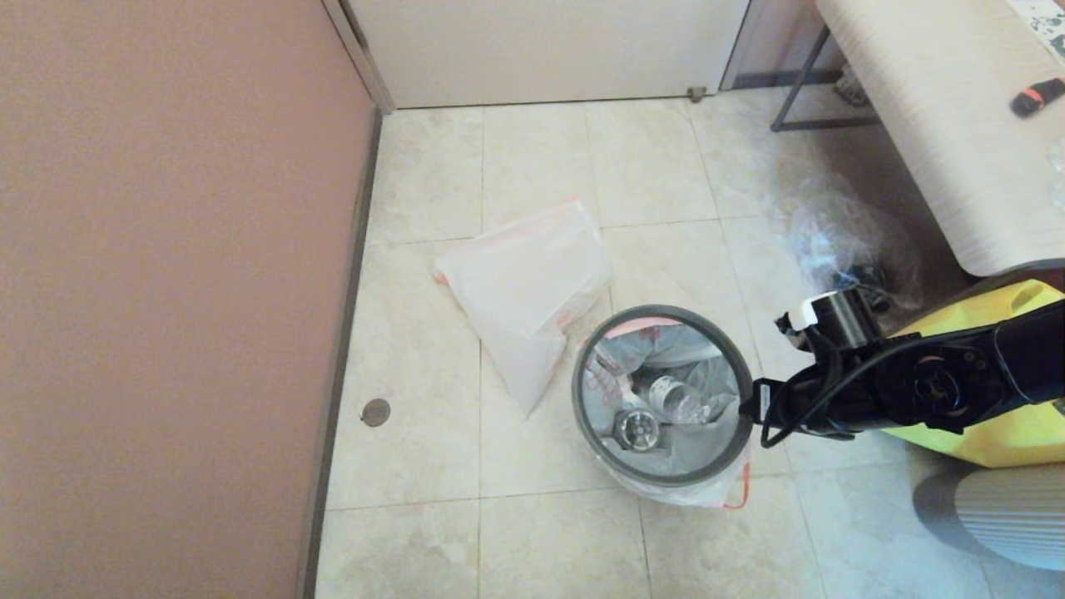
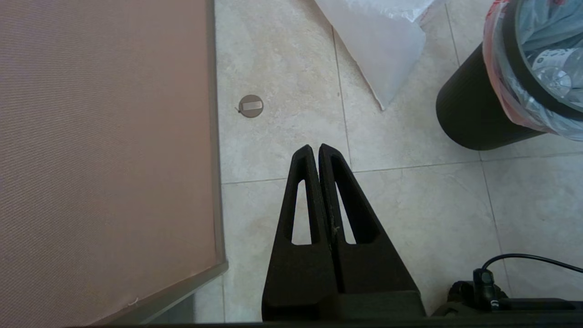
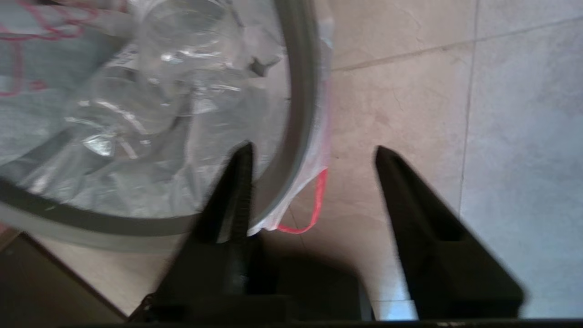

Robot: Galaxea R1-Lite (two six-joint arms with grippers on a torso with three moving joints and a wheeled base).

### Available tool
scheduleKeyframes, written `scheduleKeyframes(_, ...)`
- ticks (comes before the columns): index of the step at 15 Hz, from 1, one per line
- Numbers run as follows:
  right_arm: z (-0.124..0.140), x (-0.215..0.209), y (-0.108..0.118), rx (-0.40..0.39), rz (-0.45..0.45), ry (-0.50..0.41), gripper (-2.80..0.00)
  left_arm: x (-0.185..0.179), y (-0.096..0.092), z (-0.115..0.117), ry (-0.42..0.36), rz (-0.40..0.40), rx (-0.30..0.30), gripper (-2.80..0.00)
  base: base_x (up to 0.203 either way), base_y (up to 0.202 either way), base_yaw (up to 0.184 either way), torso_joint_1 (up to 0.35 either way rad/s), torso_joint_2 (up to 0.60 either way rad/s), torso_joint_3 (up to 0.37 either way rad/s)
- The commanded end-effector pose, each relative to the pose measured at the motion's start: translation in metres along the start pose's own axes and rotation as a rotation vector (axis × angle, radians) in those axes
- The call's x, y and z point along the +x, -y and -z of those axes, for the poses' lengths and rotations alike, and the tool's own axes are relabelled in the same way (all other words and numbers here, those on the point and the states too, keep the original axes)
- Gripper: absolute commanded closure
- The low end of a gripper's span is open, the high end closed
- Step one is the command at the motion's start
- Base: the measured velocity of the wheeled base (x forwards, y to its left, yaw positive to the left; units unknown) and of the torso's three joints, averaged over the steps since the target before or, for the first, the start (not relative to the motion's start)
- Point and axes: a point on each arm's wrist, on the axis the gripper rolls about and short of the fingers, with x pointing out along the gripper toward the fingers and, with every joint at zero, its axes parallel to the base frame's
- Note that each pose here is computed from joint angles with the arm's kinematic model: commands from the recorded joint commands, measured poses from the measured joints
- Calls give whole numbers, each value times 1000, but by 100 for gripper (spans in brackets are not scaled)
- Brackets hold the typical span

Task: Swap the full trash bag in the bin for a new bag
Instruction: Place the trash can ring on the floor

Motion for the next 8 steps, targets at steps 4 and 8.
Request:
scheduleKeyframes(4, 3, 27, 0, 21, 19, 10, 0, 0, 0, 0, -1, -1, 0, 0, 0, 0, 0, 0, 0, 0)
scheduleKeyframes(8, -2, 28, -5, 20, 12, 35, 0, 0, 0, 0, -1, -1, 0, 0, 0, 0, 0, 0, 0, 0)
